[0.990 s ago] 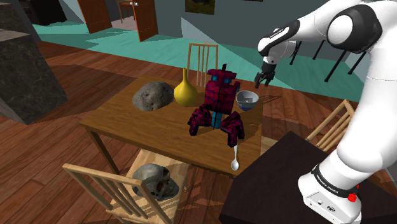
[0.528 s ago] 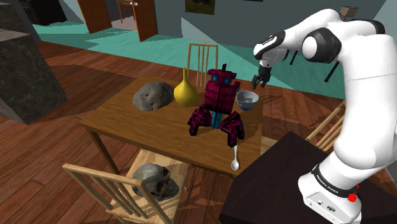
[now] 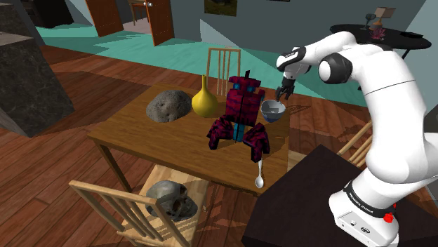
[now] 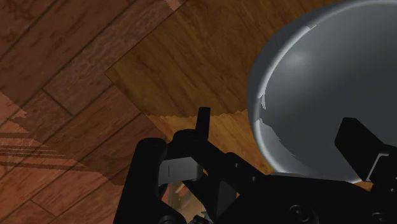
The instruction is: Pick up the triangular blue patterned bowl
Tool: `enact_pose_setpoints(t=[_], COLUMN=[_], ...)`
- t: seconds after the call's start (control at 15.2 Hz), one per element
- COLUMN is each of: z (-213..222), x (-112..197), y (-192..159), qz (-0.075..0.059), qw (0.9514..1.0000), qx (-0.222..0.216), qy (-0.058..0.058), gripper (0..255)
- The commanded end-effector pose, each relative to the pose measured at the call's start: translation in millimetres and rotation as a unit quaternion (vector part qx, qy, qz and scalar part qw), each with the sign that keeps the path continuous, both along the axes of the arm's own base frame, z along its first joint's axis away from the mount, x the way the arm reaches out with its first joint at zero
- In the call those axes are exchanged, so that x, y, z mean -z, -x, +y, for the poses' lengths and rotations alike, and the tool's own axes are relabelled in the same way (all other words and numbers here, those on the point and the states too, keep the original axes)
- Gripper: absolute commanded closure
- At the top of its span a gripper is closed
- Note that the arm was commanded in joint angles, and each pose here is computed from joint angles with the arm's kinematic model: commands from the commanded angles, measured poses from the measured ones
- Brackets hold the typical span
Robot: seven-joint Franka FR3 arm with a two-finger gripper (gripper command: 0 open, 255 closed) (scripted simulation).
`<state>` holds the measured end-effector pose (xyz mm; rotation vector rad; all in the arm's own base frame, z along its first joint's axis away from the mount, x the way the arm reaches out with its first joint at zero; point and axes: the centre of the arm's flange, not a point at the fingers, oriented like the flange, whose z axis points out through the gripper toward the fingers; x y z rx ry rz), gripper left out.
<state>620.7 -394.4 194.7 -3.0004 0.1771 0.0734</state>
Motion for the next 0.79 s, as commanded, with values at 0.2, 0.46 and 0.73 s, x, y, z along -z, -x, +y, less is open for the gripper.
enact_pose_setpoints(t=[0.2,0.46,0.73], z=[-1.9,-2.1,-1.9], x=[26.4,30.1,30.1], y=[-1.0,-0.6,-0.6], qz=[0.0,0.0,0.0], qw=[1.0,1.0,1.0], qx=[0.0,0.0,0.0], qy=[0.0,0.0,0.0], gripper=[0,255,255])
